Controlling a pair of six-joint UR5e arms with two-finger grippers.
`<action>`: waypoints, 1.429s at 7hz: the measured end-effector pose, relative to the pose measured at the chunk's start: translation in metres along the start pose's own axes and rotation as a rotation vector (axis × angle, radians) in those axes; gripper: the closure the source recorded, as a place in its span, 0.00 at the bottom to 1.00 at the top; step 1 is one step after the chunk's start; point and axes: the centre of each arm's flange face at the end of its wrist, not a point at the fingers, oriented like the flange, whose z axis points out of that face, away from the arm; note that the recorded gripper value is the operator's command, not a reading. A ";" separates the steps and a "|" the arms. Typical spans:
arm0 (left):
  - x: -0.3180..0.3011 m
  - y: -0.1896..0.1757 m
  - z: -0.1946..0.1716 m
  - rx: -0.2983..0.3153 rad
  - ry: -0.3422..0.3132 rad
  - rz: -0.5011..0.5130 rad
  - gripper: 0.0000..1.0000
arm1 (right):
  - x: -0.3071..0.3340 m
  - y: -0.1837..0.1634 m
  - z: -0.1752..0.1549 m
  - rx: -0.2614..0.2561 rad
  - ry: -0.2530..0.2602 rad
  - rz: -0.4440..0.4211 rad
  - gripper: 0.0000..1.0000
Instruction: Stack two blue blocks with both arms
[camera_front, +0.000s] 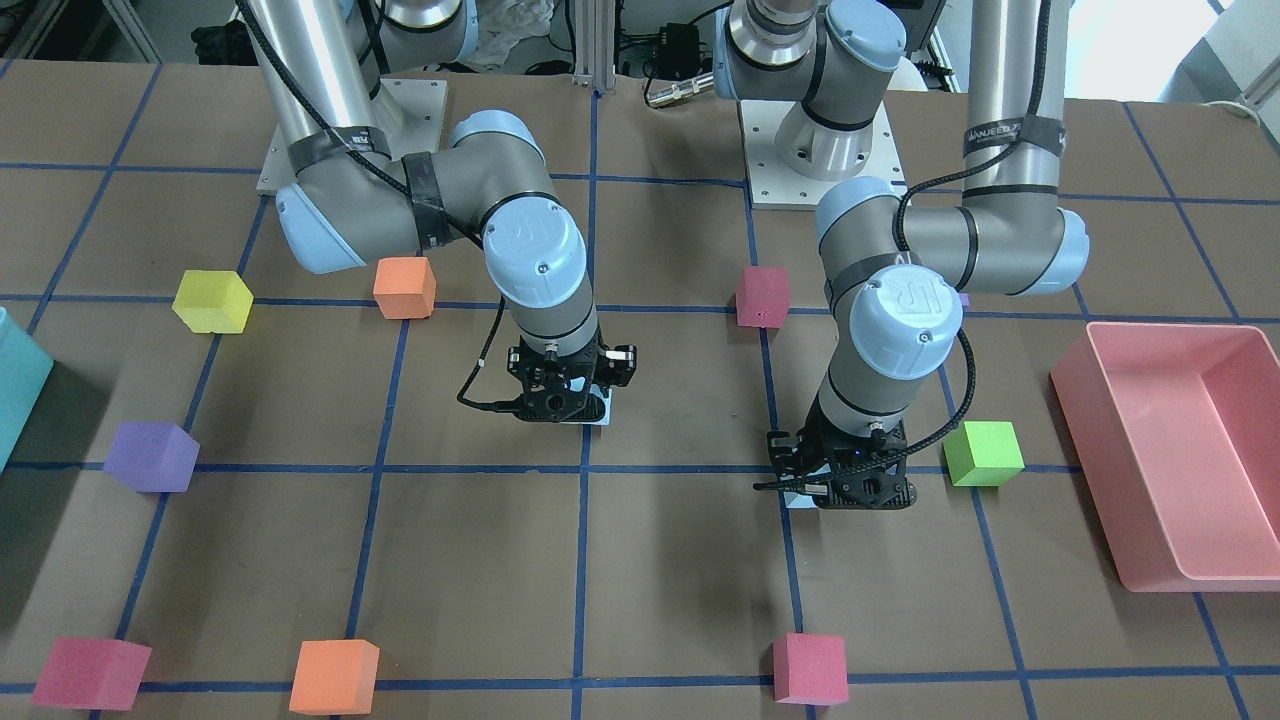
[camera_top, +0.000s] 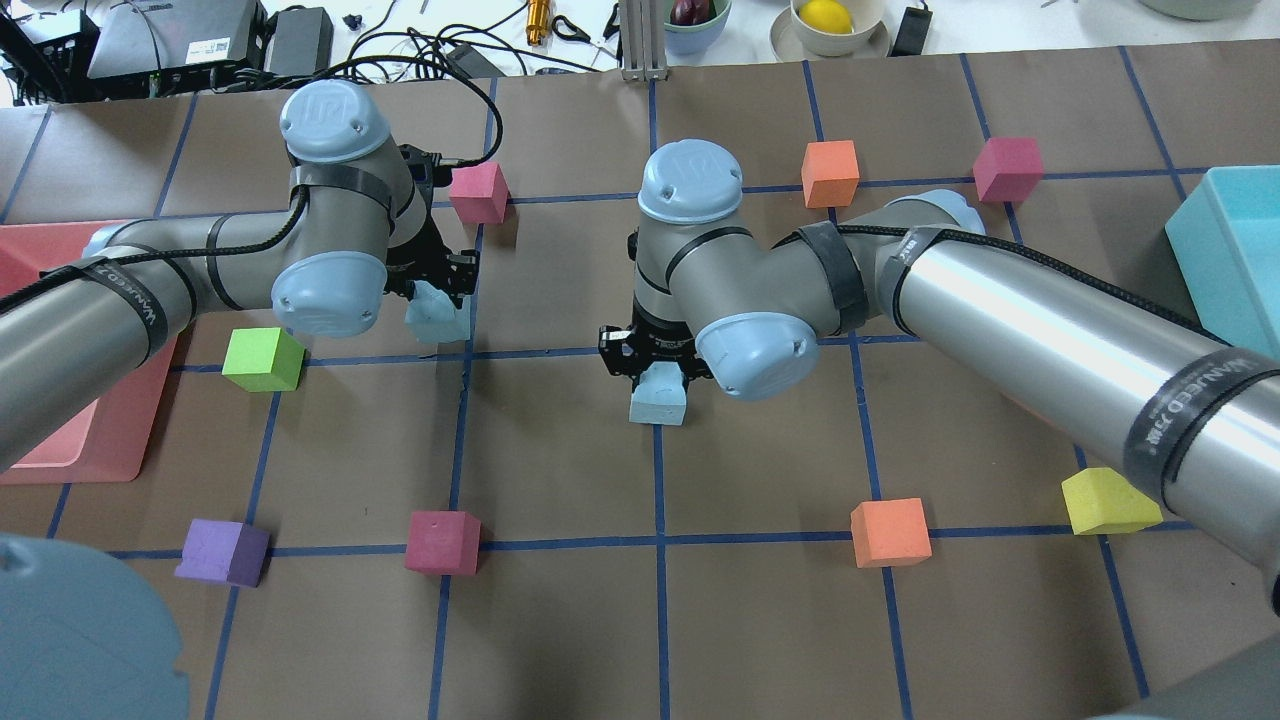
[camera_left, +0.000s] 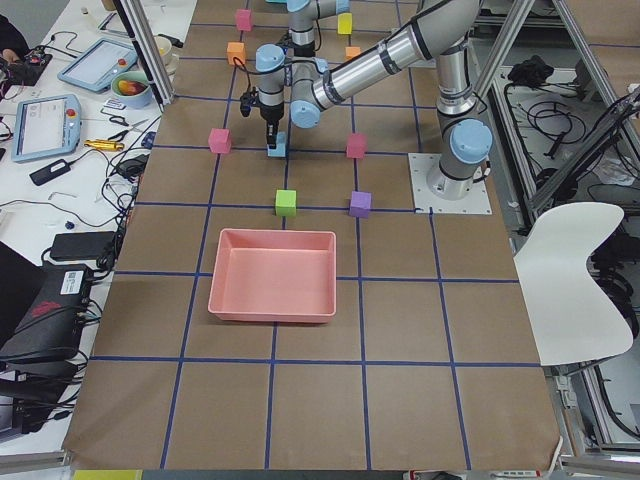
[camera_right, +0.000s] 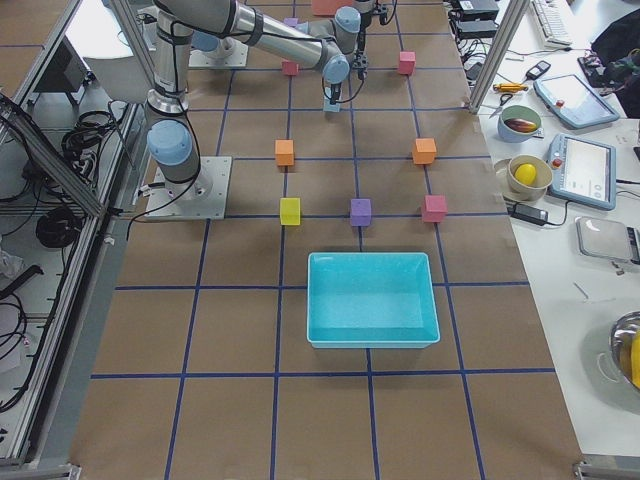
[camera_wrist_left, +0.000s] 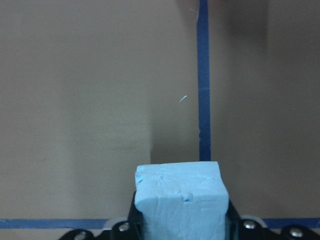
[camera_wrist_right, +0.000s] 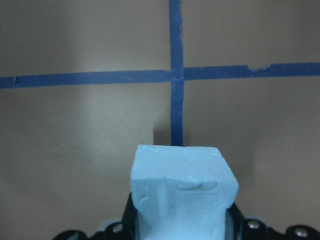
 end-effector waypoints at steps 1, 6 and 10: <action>0.001 0.006 -0.008 -0.003 0.004 0.001 0.71 | -0.001 0.004 0.007 -0.012 0.008 -0.003 0.88; 0.009 0.028 -0.055 0.008 0.028 0.010 0.71 | 0.004 0.012 0.014 -0.003 0.012 -0.004 0.00; 0.072 0.058 -0.085 0.029 0.038 0.019 0.72 | 0.045 -0.022 -0.098 0.026 -0.001 0.078 0.00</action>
